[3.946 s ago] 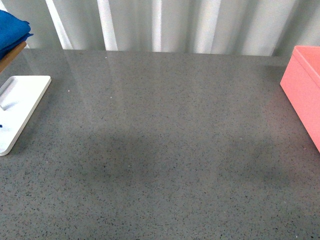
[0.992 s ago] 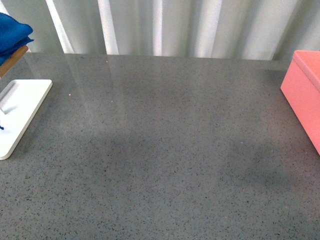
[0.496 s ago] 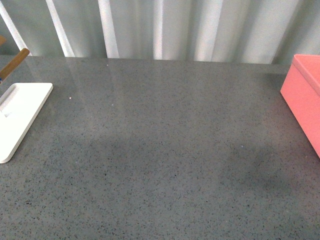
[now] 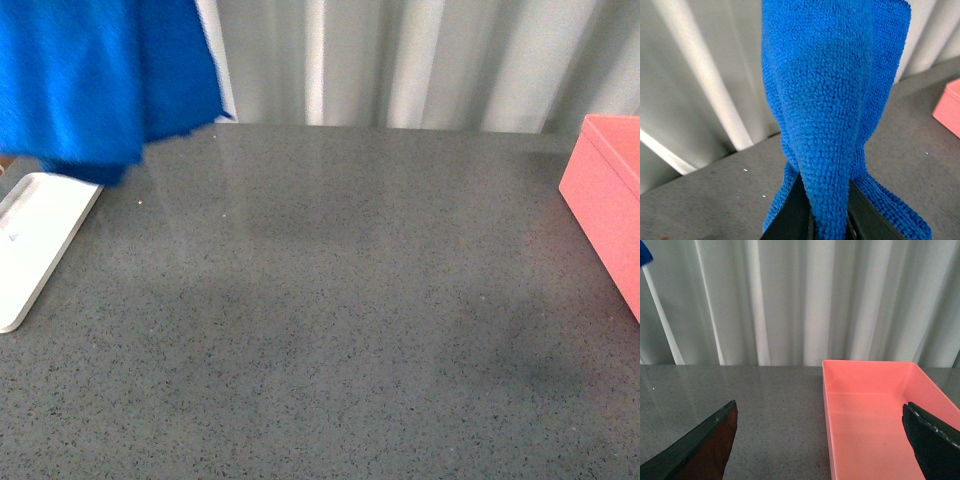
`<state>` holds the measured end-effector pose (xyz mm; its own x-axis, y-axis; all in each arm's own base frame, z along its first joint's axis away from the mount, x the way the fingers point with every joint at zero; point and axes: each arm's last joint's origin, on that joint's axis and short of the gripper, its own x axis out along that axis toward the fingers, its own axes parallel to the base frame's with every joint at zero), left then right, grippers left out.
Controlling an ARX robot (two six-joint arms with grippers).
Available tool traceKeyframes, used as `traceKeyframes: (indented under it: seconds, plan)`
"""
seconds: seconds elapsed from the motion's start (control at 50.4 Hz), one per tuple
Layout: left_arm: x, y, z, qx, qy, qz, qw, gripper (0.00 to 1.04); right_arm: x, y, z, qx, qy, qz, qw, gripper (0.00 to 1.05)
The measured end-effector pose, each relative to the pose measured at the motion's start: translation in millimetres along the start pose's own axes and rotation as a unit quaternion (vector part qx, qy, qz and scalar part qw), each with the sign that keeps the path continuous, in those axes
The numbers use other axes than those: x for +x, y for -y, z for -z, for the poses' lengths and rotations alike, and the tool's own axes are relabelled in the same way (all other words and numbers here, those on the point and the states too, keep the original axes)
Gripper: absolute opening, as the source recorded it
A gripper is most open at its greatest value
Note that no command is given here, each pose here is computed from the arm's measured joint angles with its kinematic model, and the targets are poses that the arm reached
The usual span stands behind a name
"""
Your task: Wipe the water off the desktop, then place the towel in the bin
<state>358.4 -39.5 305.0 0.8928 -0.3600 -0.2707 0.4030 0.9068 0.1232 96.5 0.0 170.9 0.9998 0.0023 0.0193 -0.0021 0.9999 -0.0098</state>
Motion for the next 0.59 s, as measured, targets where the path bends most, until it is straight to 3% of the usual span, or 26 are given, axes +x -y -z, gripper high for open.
traceKeyframes:
  seconds: [0.218, 0.436, 0.595]
  plan:
    - [14.3, 19.1, 57.6, -0.006, -0.029, 0.047, 0.998, 0.04, 0.0, 0.0, 0.0, 0.0, 0.0, 0.0, 1.0, 0.98]
    - [23.4, 36.5, 99.1, -0.015, -0.046, 0.082, 0.995, 0.04, 0.0, 0.0, 0.0, 0.0, 0.0, 0.0, 1.0, 0.98]
    - [22.7, 63.8, 129.2, -0.044, -0.052, 0.148, 0.987, 0.04, 0.0, 0.0, 0.0, 0.0, 0.0, 0.0, 1.0, 0.98]
